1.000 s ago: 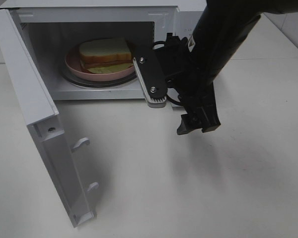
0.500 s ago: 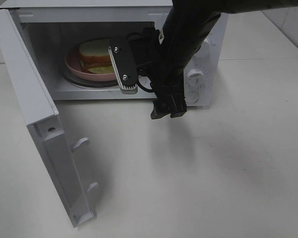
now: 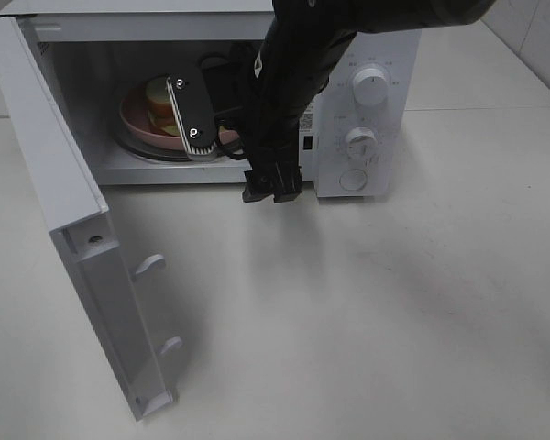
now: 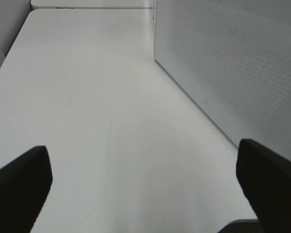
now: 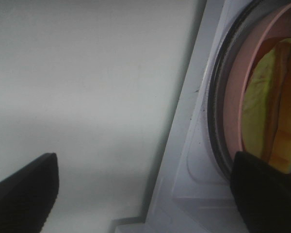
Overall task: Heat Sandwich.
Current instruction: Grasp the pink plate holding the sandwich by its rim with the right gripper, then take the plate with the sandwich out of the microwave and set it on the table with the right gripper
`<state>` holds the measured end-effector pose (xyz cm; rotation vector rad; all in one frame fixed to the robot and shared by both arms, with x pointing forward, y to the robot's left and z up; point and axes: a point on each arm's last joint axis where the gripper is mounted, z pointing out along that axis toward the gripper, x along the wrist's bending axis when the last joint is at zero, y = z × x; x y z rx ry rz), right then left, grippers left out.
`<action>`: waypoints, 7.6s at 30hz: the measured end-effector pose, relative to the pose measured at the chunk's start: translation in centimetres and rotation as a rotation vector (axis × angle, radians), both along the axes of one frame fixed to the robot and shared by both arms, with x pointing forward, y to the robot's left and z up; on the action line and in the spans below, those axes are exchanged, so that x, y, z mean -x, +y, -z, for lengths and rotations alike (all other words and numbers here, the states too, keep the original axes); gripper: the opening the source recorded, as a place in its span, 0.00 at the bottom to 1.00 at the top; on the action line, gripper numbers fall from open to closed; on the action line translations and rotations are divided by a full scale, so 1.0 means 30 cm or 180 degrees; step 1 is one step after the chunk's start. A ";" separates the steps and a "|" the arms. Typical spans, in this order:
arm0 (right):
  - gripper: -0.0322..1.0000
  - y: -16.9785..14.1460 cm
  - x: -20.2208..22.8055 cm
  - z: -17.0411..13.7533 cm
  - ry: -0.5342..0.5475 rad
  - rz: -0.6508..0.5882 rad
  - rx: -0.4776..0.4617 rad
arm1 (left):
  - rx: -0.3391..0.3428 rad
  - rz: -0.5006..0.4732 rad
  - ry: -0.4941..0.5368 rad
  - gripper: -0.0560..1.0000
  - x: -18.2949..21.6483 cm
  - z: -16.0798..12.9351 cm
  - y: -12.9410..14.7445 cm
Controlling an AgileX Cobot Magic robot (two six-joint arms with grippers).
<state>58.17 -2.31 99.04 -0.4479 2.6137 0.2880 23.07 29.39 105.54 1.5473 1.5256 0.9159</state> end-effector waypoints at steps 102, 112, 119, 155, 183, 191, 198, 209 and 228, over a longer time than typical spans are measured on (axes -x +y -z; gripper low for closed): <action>0.10 0.134 -0.216 0.211 0.0177 0.0223 -0.0085 | 0.0000 0.0000 0.0000 0.98 0.000 0.000 0.000; 0.10 0.087 -0.153 0.201 0.0104 0.0019 -0.0012 | 0.0000 0.0000 0.0000 0.98 0.000 0.000 0.000; 0.10 0.057 -0.090 0.180 0.0002 -0.0136 -0.0009 | 0.0000 0.0000 0.0000 0.98 0.000 0.000 0.000; 0.10 -0.135 0.211 0.079 -0.0155 -0.0392 -0.0026 | 0.0000 0.0000 0.0000 0.98 0.000 0.000 0.000; 0.09 -0.362 0.469 -0.002 -0.0154 -0.0360 -0.0016 | 0.0000 0.0000 0.0000 0.98 0.000 0.000 0.000; 0.09 -0.419 0.537 -0.036 -0.0226 -0.0358 -0.0064 | 0.0000 0.0000 0.0000 0.98 0.000 0.000 0.000; 0.09 -0.466 0.587 -0.052 -0.0251 -0.0383 -0.0009 | 0.0000 0.0000 0.0000 0.98 0.000 0.000 0.000; 0.09 -0.545 0.669 -0.056 -0.0295 -0.0297 0.0034 | 0.0000 0.0000 0.0000 0.98 0.000 0.000 0.000; 0.09 -0.618 0.657 -0.065 -0.0210 0.1322 -0.0142 | 0.0000 0.0000 0.0000 0.98 0.000 0.000 0.000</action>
